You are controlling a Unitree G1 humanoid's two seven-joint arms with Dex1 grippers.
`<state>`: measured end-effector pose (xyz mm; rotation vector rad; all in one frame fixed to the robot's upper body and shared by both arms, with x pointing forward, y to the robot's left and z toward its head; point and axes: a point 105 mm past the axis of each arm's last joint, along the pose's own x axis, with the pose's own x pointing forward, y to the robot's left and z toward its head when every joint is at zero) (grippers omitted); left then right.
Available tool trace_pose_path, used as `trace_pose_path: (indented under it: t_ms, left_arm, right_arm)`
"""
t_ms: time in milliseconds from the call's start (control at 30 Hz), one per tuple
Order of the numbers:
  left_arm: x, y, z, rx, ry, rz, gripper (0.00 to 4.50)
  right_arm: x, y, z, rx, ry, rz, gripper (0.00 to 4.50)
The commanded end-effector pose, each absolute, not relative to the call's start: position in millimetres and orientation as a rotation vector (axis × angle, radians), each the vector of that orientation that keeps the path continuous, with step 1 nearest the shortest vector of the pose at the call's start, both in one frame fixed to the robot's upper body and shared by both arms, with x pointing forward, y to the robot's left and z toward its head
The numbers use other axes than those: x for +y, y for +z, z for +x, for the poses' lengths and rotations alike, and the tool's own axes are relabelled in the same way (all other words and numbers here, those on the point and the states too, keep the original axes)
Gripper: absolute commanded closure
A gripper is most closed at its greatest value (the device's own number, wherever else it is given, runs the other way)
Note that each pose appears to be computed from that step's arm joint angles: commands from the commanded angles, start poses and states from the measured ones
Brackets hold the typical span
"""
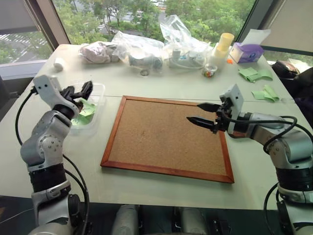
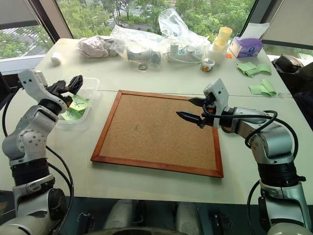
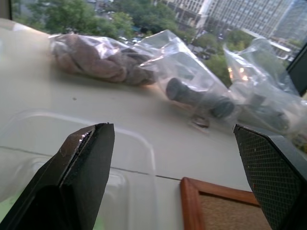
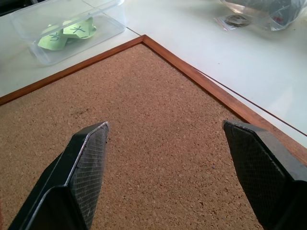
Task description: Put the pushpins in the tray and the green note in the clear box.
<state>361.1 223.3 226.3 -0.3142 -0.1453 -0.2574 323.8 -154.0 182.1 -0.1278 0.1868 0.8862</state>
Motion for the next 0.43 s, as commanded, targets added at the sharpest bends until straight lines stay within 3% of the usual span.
trace_pose_path:
  t_ms: [33,267,433]
  left_arm:
    - [189.6,245.5,349.9,-0.172,-0.461,-0.282,0.04]
    - [130.0,207.0,320.5,0.040,-0.876,-0.104,0.04]
    - [117.9,180.0,311.1,0.142,-1.004,-0.022,0.04]
  right_arm:
    - [-163.3,191.4,322.6,0.147,0.855,-0.145,0.60]
    - [-175.0,179.0,308.4,0.207,0.849,-0.181,0.60]
    - [-175.2,170.0,298.5,0.232,0.853,-0.207,0.60]
